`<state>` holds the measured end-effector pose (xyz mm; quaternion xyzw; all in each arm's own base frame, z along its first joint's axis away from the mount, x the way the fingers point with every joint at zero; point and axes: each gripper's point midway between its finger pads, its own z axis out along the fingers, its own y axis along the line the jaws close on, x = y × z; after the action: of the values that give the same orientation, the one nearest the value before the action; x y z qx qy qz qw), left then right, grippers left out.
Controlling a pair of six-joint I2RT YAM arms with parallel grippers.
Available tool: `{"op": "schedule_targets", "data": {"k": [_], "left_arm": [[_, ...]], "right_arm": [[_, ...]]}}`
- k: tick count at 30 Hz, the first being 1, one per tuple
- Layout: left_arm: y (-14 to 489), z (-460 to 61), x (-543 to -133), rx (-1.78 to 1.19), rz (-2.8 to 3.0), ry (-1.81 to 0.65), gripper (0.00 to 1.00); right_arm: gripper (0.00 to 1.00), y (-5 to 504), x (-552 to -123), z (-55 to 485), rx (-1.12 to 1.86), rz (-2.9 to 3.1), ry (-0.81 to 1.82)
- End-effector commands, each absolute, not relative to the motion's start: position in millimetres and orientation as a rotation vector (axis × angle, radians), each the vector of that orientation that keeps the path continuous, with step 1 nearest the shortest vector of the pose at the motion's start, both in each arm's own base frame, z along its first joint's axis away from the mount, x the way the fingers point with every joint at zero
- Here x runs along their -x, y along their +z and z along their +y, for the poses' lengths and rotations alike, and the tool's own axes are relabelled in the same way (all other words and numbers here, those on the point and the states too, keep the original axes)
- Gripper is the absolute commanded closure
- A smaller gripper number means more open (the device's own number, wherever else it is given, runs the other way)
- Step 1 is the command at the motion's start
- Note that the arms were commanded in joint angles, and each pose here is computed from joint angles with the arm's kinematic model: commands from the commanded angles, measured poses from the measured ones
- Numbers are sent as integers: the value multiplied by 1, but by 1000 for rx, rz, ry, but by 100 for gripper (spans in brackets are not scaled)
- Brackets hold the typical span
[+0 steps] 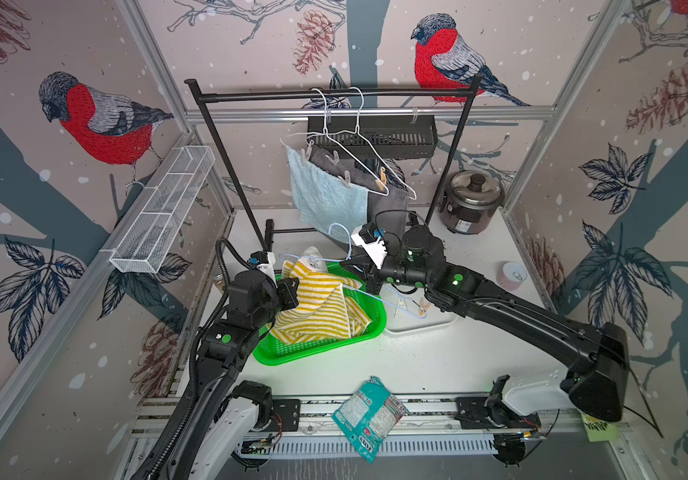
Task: Remove the clothespins securing towels to the hanger
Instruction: Remove the towel from the hanger.
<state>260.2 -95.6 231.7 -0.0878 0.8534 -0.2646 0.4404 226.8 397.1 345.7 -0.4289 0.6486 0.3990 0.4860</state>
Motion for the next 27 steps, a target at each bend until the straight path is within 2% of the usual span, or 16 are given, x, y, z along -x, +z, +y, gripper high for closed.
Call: {"op": "schedule_targets", "data": {"k": [1,11,19,27], "left_arm": [[216,-88,-250,267,2175,-619,100],[206,-76,-228,348,2185,-604,100],[199,-66,-224,396,2203,-549,100],[202,-81,-221,332,2224,-633,100]], "right_arm": [[100,368,-240,389,972,1526,888],[100,375,-261,372,870,1553,734],[100,394,-250,367,865,1496,783],[100,414,-242,356,850,1448,796]]}}
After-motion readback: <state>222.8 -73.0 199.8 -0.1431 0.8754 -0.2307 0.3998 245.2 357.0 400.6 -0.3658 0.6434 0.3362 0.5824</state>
